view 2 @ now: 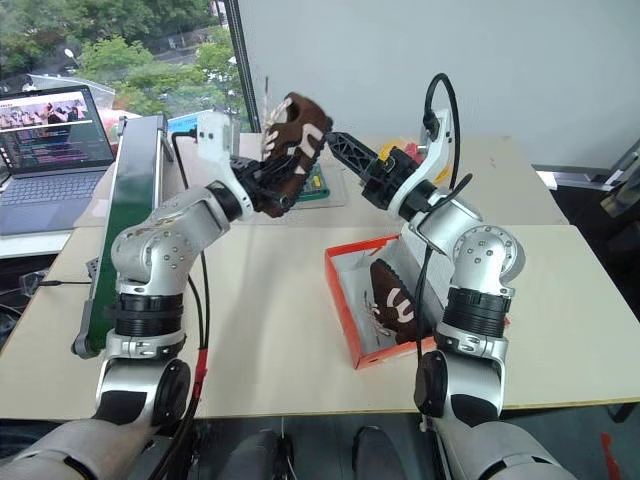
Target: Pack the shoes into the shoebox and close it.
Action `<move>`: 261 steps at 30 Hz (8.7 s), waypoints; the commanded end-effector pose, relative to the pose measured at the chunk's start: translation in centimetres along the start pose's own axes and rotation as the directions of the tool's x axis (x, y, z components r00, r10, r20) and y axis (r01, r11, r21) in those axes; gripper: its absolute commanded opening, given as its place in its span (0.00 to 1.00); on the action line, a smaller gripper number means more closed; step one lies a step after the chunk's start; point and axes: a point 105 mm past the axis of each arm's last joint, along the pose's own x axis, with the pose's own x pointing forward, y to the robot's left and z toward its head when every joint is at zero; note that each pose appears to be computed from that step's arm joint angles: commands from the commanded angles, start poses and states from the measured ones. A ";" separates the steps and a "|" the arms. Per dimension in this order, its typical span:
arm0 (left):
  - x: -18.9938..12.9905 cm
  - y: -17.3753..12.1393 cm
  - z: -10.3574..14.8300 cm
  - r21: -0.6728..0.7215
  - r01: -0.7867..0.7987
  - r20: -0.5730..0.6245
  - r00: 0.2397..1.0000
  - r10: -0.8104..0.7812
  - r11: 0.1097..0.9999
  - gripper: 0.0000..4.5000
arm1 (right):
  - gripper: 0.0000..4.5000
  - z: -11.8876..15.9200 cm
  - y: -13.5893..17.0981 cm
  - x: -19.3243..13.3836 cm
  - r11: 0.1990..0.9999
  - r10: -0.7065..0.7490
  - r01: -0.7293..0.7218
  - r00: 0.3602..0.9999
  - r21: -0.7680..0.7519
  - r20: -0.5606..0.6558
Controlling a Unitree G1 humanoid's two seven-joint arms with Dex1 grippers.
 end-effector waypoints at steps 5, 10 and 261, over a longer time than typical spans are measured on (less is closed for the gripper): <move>0.7 -3.9 -0.1 -0.036 0.102 0.020 0.995 -0.102 0.994 0.06 | 1.00 2.3 1.0 -0.7 0.999 0.021 -0.018 0.998 -0.041 0.058; 1.4 -6.1 -0.3 -0.067 0.162 0.023 0.987 -0.161 0.984 0.06 | 1.00 2.5 0.5 -0.7 0.999 0.004 -0.002 0.998 -0.052 0.055; -8.6 -0.8 -9.4 0.202 0.371 -0.452 0.856 -0.250 0.906 0.95 | 0.78 -3.3 -6.2 -13.8 0.783 -0.338 -0.027 0.821 -0.621 -0.461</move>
